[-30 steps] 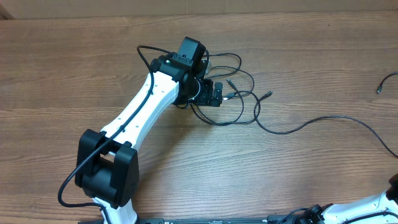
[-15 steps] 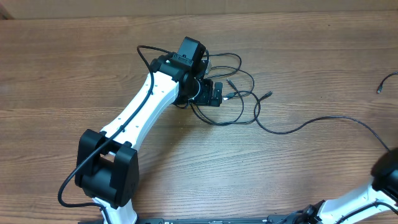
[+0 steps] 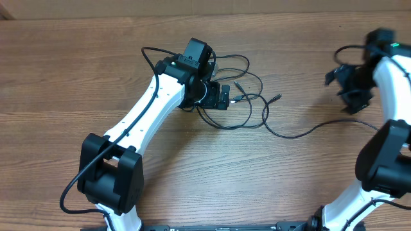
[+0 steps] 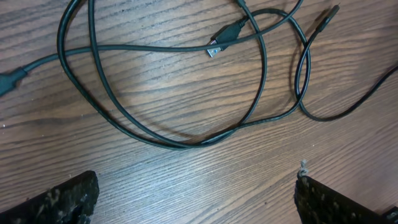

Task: Untangle cables

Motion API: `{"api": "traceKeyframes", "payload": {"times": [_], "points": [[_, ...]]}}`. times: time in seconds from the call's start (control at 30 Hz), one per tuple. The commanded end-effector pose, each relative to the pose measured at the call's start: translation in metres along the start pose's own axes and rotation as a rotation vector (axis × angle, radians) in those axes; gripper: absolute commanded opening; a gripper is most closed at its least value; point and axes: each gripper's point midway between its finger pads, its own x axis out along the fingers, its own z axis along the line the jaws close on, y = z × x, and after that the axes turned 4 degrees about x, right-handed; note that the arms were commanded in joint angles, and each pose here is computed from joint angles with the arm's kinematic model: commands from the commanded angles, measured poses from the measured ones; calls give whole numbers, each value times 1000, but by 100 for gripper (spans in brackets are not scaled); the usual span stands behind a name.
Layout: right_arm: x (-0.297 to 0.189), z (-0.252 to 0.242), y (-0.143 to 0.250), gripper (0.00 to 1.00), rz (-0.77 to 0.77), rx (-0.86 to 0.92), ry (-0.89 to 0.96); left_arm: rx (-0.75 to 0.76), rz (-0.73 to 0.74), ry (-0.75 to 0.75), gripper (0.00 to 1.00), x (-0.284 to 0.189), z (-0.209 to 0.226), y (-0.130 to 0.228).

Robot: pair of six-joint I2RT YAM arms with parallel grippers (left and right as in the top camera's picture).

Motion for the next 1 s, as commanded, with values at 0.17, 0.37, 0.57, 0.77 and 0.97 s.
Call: {"api": "traceKeyframes", "payload": {"times": [0.17, 0.37, 0.57, 0.77, 0.97], "points": [[52, -36, 26, 68, 5, 116, 149, 21, -3, -4, 99, 2, -1, -3], [91, -58, 43, 49, 39, 114, 169, 21, -3, -4, 100, 2, -1, -3], [118, -69, 51, 13, 37, 113, 145, 20, -3, -4, 100, 2, -1, -3], [108, -51, 21, 4, -20, 47, 68, 21, -3, -4, 100, 2, -1, -3], [25, -74, -68, 4, -221, 209, 114, 21, -3, -4, 99, 2, -1, -3]]}}
